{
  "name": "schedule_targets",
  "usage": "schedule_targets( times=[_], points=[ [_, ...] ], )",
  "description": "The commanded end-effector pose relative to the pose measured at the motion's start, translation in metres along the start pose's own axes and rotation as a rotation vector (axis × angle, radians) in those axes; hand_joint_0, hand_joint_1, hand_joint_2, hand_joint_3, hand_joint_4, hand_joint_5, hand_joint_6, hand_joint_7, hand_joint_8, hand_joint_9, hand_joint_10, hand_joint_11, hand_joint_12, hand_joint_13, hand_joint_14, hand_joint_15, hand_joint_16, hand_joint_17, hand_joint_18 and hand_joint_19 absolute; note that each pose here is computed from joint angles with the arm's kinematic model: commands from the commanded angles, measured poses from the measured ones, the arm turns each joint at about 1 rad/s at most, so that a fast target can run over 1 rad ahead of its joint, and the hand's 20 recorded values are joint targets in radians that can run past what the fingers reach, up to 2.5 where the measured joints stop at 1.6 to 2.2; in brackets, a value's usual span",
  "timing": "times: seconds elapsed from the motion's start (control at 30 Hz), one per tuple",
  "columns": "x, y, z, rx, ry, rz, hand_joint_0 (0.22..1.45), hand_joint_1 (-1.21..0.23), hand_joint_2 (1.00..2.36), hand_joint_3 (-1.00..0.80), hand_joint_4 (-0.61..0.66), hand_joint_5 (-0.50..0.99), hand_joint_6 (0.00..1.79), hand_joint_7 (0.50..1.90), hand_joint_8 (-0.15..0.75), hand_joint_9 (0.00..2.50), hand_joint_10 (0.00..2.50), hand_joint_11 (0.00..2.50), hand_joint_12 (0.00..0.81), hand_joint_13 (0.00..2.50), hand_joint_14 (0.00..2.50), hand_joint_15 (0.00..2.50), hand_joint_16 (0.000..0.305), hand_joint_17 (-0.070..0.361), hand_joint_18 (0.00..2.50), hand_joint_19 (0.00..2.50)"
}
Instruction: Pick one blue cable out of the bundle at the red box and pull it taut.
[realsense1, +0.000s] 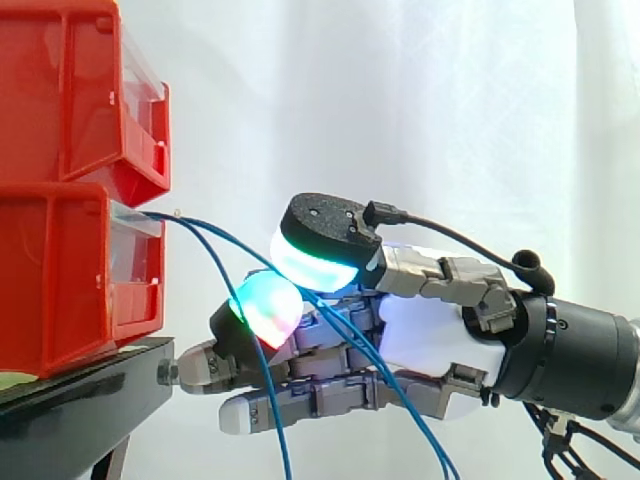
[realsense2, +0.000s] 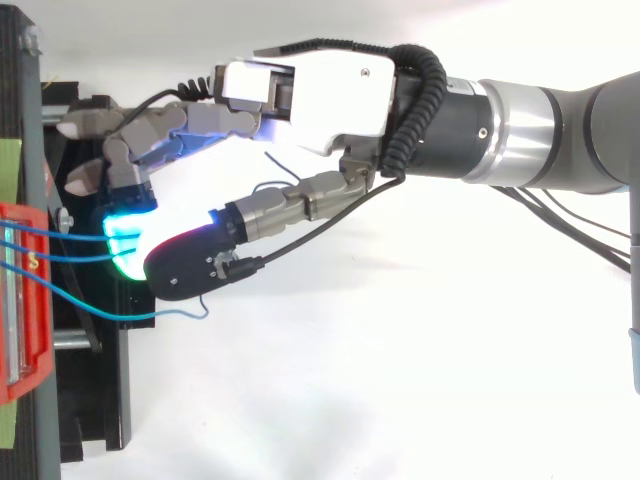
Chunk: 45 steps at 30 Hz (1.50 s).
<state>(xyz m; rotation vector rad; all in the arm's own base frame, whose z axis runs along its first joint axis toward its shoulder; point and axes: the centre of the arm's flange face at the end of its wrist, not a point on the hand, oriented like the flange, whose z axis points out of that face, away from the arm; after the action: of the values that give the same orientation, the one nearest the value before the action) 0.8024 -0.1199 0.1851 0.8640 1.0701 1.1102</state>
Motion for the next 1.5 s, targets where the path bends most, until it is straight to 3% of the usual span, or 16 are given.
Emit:
schedule_targets(
  times=[0.0, 0.5, 0.97, 1.33, 1.4, 1.47],
  points=[
    [0.0004, 0.0003, 0.0002, -0.001, 0.001, 0.0, 0.62, -0.84, 1.02, -0.15, 0.31, -0.08, 0.53, 1.28, 0.323, 0.66, 0.0, 0.16, 0.367, 0.27, 0.0, 0.0, 0.058, 0.131, 0.41, 0.19],
    [-0.0008, 0.0001, 0.0001, 0.0, -0.001, 0.0, 0.66, -0.93, 1.02, -0.18, 0.26, -0.17, 0.73, 0.94, 0.313, 0.53, 0.0, 0.17, 0.373, 0.21, 0.0, 0.0, 0.06, 0.134, 0.36, 0.15],
    [0.0005, 0.0002, 0.0001, 0.001, 0.001, 0.0, 0.68, -0.96, 1.02, -0.19, 0.26, -0.2, 0.76, 0.87, 0.3, 0.43, 0.0, 0.15, 0.375, 0.18, 0.0, 0.0, 0.06, 0.136, 0.37, 0.12],
    [0.0016, -0.0002, -0.0003, 0.002, 0.001, 0.0, 0.67, -0.95, 1.02, -0.22, 0.26, -0.18, 0.75, 0.89, 0.306, 0.43, 0.0, 0.15, 0.376, 0.17, 0.0, 0.0, 0.06, 0.135, 0.35, 0.14],
    [0.0018, -0.0002, -0.0003, 0.002, 0.003, 0.0, 0.68, -0.95, 1.02, -0.27, 0.25, -0.18, 0.75, 0.9, 0.308, 0.43, 0.0, 0.15, 0.376, 0.17, 0.0, 0.0, 0.06, 0.135, 0.35, 0.13],
    [0.0016, 0.0002, 0.0001, 0.002, 0.001, 0.0, 0.66, -1.01, 1.0, -0.48, 0.25, -0.19, 0.77, 0.85, 0.301, 0.4, 0.0, 0.15, 0.377, 0.17, 0.0, 0.0, 0.06, 0.135, 0.35, 0.14]
  ],
)
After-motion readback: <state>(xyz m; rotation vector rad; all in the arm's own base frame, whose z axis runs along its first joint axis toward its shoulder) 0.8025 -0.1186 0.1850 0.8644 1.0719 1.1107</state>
